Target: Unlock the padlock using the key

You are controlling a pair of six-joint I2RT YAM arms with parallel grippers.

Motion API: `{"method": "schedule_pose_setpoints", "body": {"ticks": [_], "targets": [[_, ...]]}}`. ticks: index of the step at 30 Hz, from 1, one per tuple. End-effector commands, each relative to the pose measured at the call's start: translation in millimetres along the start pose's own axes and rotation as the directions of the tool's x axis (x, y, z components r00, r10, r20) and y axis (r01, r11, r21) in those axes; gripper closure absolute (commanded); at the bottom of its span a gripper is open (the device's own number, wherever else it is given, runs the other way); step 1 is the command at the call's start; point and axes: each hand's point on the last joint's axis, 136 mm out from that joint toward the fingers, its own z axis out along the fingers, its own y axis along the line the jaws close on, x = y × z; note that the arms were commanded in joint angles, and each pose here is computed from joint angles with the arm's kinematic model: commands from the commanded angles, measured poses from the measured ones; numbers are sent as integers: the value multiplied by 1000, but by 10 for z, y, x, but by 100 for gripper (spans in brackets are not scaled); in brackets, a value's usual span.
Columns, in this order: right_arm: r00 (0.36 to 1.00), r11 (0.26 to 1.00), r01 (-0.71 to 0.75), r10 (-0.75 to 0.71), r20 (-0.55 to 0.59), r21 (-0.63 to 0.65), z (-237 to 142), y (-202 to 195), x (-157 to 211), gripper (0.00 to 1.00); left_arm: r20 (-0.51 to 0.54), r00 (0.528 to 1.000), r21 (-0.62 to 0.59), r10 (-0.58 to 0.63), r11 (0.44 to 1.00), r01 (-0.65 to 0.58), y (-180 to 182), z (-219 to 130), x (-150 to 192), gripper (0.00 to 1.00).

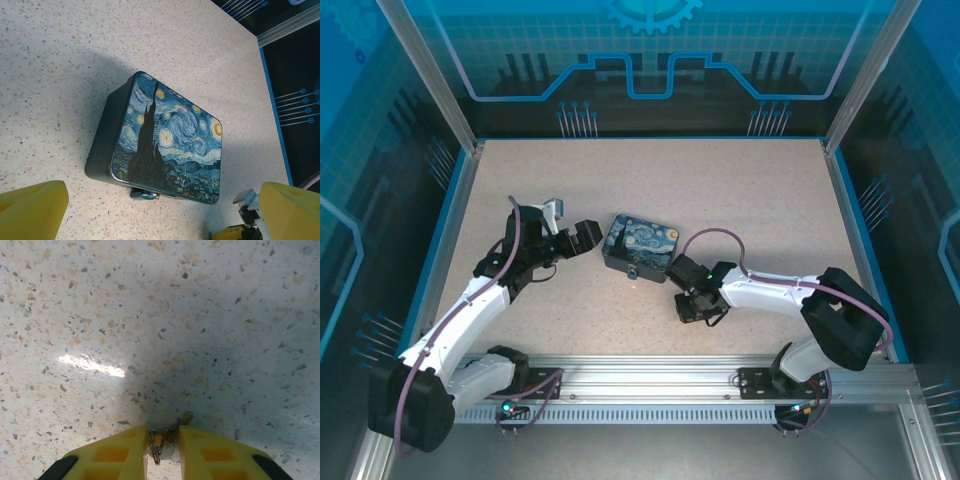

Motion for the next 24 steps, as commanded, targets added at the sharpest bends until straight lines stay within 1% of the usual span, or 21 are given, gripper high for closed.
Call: {"method": "schedule_pose_setpoints", "body": {"ticks": [1, 7, 11, 14, 17, 20, 22, 24], "targets": [[1000, 1000, 2, -2, -22, 4, 33, -13, 21, 79, 8, 1000, 10, 5, 1000, -5, -48, -52, -43, 1], [1000, 1000, 7, -6, -29, 6, 46, -9, 29, 87, 8, 1000, 5, 6, 1000, -6, -39, -51, -40, 1], [1000, 1000, 19, -19, -14, 1, -11, 4, 1, 95, 8, 1000, 0, 13, 1000, -13, -35, -58, -43, 1], [998, 998, 61, -60, 31, -13, -108, 30, -79, 99, 7, 1000, 0, 17, 1000, -17, -54, -79, -53, 1], [982, 987, 157, -152, 108, -44, -254, 125, -222, 100, 6, 1000, 7, 21, 1000, -21, -99, -119, -71, 1], [933, 949, 307, -285, 219, -74, -506, 312, -448, 100, -19, 1000, 23, 5, 1000, -5, -172, -161, -62, 1], [871, 903, 424, -386, 303, -69, -746, 465, -637, 100, -43, 999, 48, -25, 998, 27, -249, -194, -46, 1], [800, 848, 529, -482, 358, -40, -938, 574, -774, 100, -71, 994, 77, -77, 994, 83, -319, -210, -17, 1]]}}
